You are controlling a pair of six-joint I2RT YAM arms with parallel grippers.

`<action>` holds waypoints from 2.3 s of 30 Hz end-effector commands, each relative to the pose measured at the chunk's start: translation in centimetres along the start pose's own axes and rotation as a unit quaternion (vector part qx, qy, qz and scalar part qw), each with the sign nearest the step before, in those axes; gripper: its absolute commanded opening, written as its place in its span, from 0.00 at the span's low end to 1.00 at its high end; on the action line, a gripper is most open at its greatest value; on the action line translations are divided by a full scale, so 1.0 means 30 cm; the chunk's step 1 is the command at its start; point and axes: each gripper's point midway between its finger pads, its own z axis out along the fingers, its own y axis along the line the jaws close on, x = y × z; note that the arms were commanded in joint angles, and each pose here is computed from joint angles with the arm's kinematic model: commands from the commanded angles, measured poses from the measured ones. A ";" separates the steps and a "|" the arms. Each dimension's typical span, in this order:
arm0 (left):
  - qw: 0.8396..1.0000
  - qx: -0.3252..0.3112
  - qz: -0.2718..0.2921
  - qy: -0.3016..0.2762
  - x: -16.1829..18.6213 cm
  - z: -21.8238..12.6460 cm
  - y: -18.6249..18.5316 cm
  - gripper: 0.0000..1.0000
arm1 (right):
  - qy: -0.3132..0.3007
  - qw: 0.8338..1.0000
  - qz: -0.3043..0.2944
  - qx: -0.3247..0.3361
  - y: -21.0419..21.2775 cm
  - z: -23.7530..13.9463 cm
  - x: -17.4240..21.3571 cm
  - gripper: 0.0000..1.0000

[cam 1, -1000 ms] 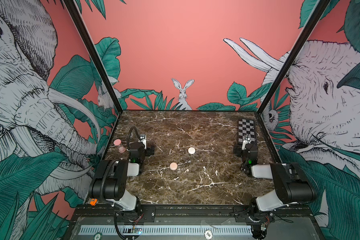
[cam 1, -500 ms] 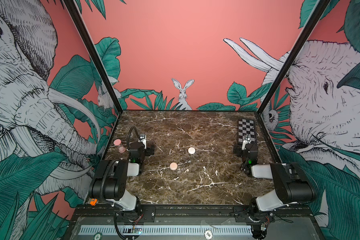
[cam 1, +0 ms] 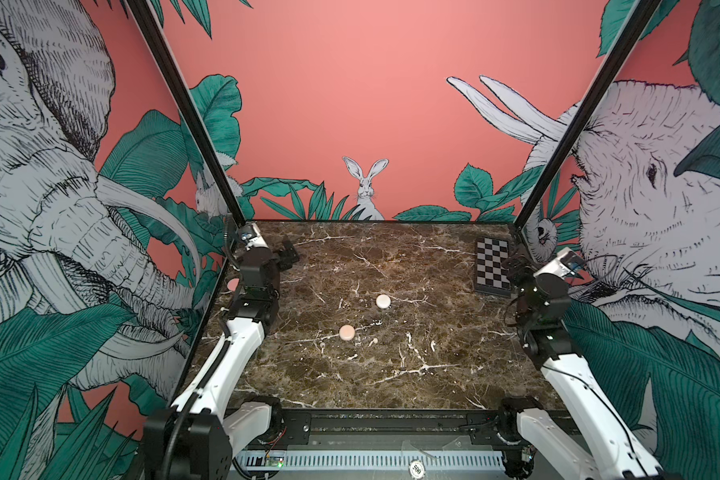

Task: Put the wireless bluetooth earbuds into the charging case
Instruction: 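Grasp the pink charging case with the left gripper while the right arm moves inward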

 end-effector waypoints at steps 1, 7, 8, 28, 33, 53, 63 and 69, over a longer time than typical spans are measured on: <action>0.983 -0.041 -0.138 0.113 0.189 -0.050 0.110 0.99 | 0.105 0.994 0.033 -0.022 0.015 -0.015 0.138 0.98; 0.966 0.062 -0.147 0.204 0.277 -0.119 -0.035 0.99 | 0.214 0.974 -0.041 -0.055 0.098 -0.029 0.273 0.98; 0.961 0.059 -0.128 0.239 0.317 -0.148 -0.064 0.99 | 0.227 0.970 -0.061 -0.059 0.115 -0.040 0.294 0.98; 0.822 -0.004 0.154 0.549 0.840 -0.466 -0.210 0.99 | 0.383 0.894 -0.231 -0.016 0.101 -0.072 0.549 0.98; 0.798 -0.013 0.175 0.576 0.933 -0.483 -0.224 0.98 | 0.383 0.893 -0.235 -0.025 0.101 -0.078 0.568 0.98; 0.763 -0.056 0.232 0.600 1.080 -0.390 -0.209 0.83 | 0.391 0.890 -0.226 -0.057 0.130 -0.097 0.587 0.98; 0.756 -0.063 0.216 0.615 1.104 -0.342 -0.166 0.73 | 0.391 0.890 -0.226 -0.061 0.135 -0.099 0.586 0.98; 0.755 -0.059 0.218 0.616 1.116 -0.339 -0.165 0.68 | 0.386 0.892 -0.226 -0.060 0.134 -0.100 0.575 0.98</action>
